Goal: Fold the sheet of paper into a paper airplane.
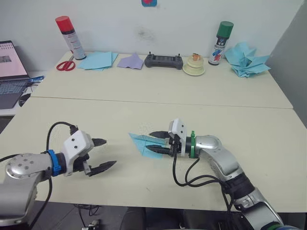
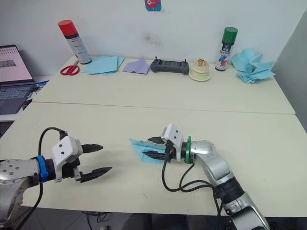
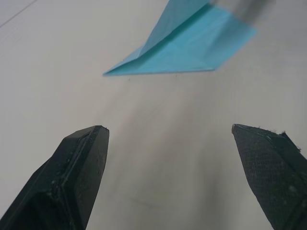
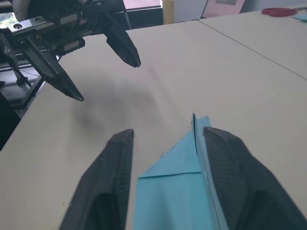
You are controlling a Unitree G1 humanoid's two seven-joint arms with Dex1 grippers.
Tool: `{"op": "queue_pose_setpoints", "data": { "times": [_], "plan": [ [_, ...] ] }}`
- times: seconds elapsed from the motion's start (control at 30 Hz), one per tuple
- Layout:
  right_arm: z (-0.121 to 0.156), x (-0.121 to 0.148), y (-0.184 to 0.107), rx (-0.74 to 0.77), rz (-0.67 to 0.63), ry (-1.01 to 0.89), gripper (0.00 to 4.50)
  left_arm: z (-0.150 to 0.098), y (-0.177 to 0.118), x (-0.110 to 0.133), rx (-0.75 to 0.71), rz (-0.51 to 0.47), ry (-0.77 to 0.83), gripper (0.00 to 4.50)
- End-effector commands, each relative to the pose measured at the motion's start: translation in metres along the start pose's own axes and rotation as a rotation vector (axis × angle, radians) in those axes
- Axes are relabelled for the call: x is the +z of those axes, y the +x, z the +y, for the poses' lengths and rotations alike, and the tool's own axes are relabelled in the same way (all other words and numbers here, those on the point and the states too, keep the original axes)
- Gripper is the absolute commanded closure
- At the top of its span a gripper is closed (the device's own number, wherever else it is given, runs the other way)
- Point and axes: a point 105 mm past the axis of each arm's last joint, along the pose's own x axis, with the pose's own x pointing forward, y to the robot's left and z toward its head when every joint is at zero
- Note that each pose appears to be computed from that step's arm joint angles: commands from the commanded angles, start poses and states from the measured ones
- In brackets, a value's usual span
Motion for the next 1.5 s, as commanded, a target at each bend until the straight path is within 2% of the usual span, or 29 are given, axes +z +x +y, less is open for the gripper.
{"op": "queue_pose_setpoints", "data": {
  "times": [0.03,0.13,0.4,0.63,0.77,0.9,1.03,1.3,1.4,1.5],
  "plan": [
    [-0.003,0.006,-0.001,-0.001,-0.013,-0.078,3.44,0.002,0.002,0.013,0.020,-0.031,0.039,0.00],
    [-0.006,0.001,-0.006,-0.008,0.006,-0.138,4.48,0.005,0.006,0.016,0.025,-0.039,0.053,0.00],
    [0.008,-0.010,-0.041,0.088,0.076,-0.214,4.48,0.009,0.020,0.041,-0.008,-0.121,0.034,0.00],
    [0.024,-0.027,-0.044,0.121,0.169,-0.085,4.48,0.006,0.056,0.060,-0.044,-0.163,0.076,0.00],
    [0.029,-0.028,-0.043,0.153,0.173,-0.101,4.48,0.004,0.074,0.061,-0.048,-0.169,0.062,0.00],
    [0.034,-0.022,-0.043,0.170,0.148,-0.104,4.48,-0.007,0.087,0.049,-0.089,-0.151,0.051,0.00],
    [0.040,-0.015,-0.044,0.198,0.115,-0.077,4.50,-0.014,0.091,0.044,-0.132,-0.151,0.069,0.89],
    [0.043,-0.020,-0.043,0.210,0.126,-0.060,4.50,-0.023,0.093,0.040,-0.215,-0.180,0.023,3.45],
    [0.044,-0.025,-0.044,0.215,0.141,-0.067,4.50,-0.029,0.090,0.036,-0.256,-0.160,0.017,4.37],
    [0.045,-0.028,-0.045,0.218,0.151,-0.072,4.50,-0.033,0.088,0.026,-0.279,-0.102,0.017,4.45]
  ]
}}
